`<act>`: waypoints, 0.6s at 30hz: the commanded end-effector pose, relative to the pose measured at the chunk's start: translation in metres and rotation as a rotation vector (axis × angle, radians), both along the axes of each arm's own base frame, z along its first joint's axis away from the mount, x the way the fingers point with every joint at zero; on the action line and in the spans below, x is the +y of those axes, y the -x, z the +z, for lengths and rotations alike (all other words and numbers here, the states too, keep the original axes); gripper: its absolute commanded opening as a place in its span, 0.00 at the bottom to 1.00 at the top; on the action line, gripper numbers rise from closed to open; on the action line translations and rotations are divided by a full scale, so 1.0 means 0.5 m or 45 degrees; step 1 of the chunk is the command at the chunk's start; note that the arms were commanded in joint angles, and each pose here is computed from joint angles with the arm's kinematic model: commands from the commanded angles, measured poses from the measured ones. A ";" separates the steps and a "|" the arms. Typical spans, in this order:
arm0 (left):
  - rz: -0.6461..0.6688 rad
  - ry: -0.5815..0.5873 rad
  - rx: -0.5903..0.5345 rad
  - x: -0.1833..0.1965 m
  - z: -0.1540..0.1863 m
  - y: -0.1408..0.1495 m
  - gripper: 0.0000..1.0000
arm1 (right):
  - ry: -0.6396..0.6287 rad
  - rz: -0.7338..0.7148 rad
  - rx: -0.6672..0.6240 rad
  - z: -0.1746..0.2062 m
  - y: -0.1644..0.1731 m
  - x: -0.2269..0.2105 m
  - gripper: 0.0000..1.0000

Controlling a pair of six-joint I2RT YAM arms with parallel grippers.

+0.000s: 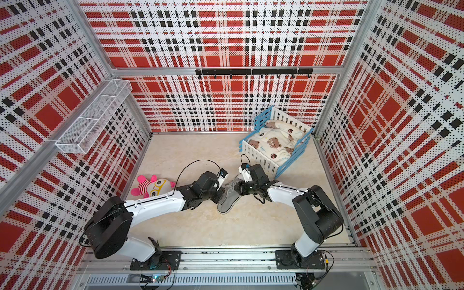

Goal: Tie the shoes
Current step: Tie the shoelace on the shoe.

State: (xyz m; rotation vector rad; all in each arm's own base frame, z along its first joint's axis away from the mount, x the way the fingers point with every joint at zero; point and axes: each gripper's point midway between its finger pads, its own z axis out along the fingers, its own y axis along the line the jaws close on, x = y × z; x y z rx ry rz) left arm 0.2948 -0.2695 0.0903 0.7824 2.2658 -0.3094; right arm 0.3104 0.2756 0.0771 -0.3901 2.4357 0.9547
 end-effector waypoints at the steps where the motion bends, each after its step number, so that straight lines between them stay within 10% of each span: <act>1: -0.007 0.017 0.002 0.001 -0.003 0.003 0.00 | -0.023 -0.024 -0.026 0.010 -0.019 0.009 0.24; 18: -0.090 0.205 0.066 -0.014 0.003 0.020 0.09 | 0.139 -0.113 -0.003 -0.024 -0.021 -0.036 0.00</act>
